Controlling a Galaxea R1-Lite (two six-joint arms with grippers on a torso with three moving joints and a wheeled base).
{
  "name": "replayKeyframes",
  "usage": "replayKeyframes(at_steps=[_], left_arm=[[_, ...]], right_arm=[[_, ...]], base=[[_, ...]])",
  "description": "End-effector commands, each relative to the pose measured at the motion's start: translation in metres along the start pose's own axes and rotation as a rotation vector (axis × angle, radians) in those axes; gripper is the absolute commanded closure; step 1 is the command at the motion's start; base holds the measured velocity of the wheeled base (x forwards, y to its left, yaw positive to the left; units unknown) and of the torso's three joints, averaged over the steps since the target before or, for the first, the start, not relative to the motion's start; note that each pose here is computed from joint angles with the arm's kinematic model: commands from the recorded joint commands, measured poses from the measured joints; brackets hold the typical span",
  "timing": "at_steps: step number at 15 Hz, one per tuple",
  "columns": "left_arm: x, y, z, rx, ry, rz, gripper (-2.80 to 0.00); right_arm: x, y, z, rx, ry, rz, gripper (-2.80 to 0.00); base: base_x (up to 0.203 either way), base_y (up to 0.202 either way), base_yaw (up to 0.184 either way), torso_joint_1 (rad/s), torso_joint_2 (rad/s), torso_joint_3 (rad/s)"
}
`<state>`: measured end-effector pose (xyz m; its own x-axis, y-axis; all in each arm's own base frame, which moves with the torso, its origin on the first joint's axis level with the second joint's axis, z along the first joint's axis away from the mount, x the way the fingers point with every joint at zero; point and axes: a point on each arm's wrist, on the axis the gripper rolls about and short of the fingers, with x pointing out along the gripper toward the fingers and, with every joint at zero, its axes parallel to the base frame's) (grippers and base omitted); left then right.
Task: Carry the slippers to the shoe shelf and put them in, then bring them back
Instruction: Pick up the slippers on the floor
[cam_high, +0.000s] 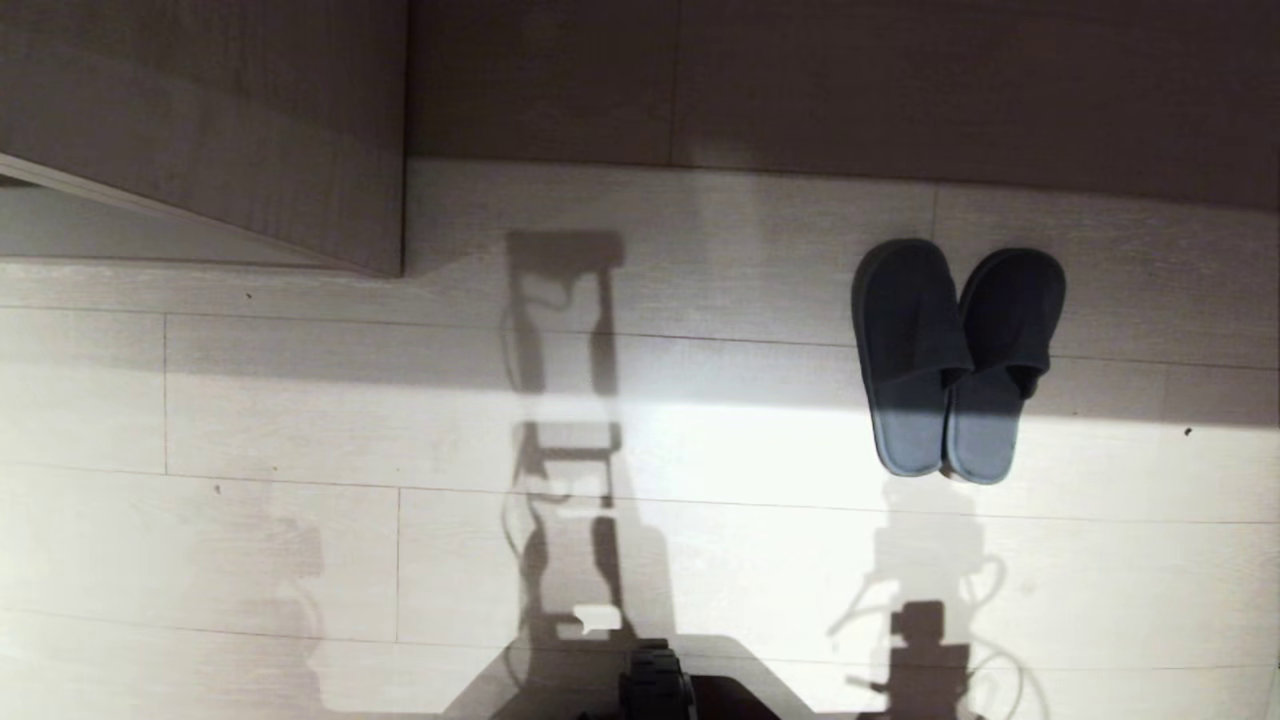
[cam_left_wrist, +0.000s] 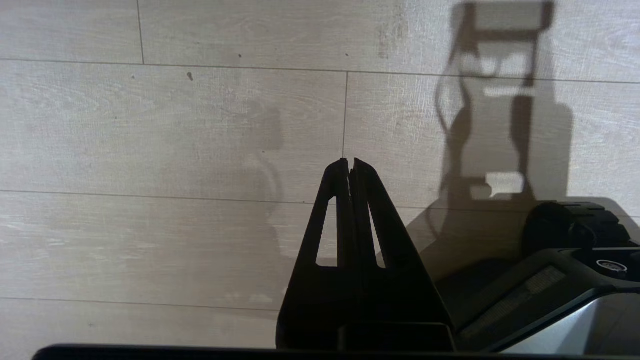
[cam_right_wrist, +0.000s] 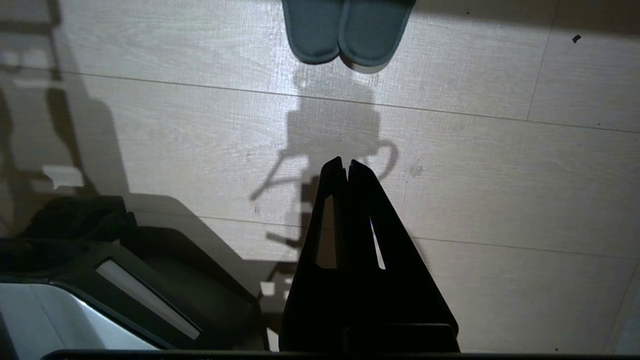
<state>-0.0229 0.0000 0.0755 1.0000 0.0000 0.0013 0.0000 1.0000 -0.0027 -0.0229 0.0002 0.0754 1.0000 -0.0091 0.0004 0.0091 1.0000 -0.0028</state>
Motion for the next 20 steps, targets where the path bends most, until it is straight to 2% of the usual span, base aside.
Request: replayKeyframes(at_steps=[1, 10, 20], left_arm=[[0.0001, 0.0000, 0.0000, 0.000, 0.001, 0.000, 0.00], [0.0001, 0.0000, 0.0000, -0.002, 0.001, 0.000, 0.00], [0.0001, 0.0000, 0.0000, -0.002, 0.001, 0.000, 0.00]], right_arm=[[0.0002, 0.0000, -0.0005, 0.000, 0.003, 0.000, 0.00], [0.0001, 0.0000, -0.0001, 0.000, 0.002, 0.000, 0.00], [0.0002, -0.0001, -0.0004, 0.013, 0.003, -0.003, 0.00]], base=[[0.000, 0.000, 0.000, 0.004, 0.00, -0.195], [0.000, 0.000, 0.000, 0.004, 0.00, -0.189], [0.000, 0.000, 0.000, 0.000, 0.00, -0.011]])
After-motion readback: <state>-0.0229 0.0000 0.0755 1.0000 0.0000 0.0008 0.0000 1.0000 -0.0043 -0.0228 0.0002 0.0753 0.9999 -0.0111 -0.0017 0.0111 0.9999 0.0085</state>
